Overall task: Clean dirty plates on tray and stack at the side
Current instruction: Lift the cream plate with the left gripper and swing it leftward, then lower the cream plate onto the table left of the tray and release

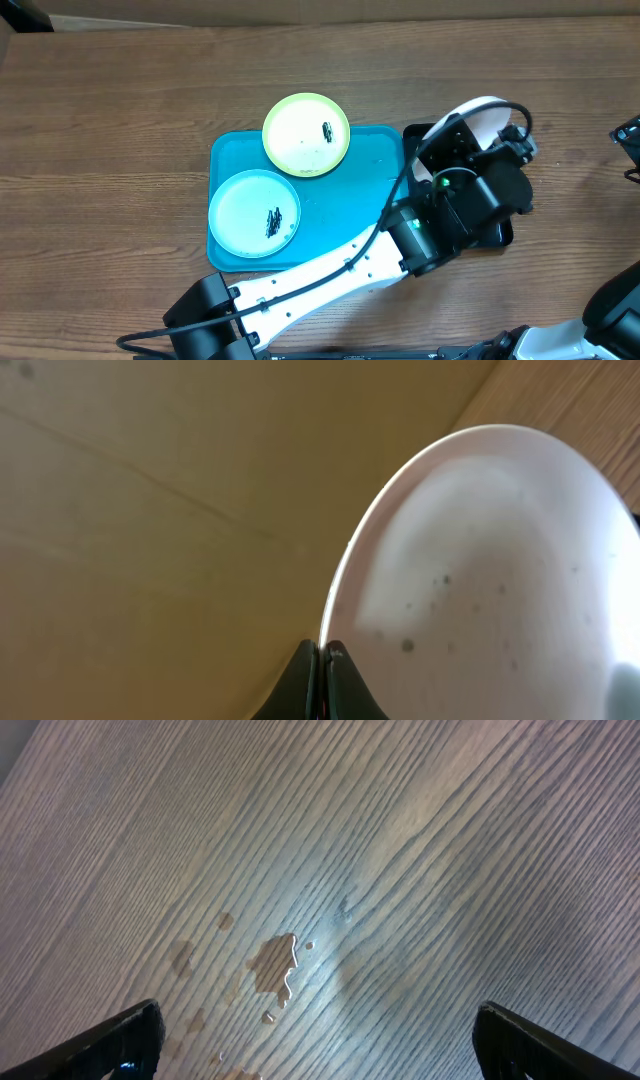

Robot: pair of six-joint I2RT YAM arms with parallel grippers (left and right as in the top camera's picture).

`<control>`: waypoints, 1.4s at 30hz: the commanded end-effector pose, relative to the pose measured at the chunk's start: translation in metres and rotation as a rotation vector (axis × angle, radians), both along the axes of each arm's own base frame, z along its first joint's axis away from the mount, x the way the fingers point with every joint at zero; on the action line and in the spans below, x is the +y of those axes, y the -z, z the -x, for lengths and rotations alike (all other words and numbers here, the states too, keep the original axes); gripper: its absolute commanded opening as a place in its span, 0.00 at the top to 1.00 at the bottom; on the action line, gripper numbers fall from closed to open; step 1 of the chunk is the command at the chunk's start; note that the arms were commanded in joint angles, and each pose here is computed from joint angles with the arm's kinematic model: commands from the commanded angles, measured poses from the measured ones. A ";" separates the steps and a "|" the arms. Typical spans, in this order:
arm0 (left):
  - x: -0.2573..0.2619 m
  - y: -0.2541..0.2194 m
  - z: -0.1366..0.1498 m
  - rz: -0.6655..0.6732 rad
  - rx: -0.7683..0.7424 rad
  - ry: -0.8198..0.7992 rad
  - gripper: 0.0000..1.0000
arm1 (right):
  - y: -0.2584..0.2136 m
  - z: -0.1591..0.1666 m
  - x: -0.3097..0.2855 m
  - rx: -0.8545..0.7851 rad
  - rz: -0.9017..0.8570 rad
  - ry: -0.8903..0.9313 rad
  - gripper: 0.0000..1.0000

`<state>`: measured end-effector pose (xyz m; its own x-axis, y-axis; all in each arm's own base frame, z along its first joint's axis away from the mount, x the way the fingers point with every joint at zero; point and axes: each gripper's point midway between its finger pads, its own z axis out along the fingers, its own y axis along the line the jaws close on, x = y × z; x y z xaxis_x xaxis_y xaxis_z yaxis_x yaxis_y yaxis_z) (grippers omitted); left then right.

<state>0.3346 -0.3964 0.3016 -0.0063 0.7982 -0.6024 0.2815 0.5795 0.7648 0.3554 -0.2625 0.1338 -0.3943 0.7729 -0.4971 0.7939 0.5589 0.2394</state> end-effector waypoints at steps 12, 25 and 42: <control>-0.003 -0.020 0.007 -0.080 -0.094 -0.028 0.96 | -0.002 -0.003 -0.001 -0.009 0.002 0.001 0.00; 0.016 0.082 0.003 0.425 0.472 -0.119 0.96 | -0.002 -0.003 -0.001 -0.009 0.002 0.001 0.00; 0.197 0.105 -0.100 1.141 1.216 -0.192 0.96 | -0.002 -0.003 -0.001 -0.009 0.002 0.001 0.00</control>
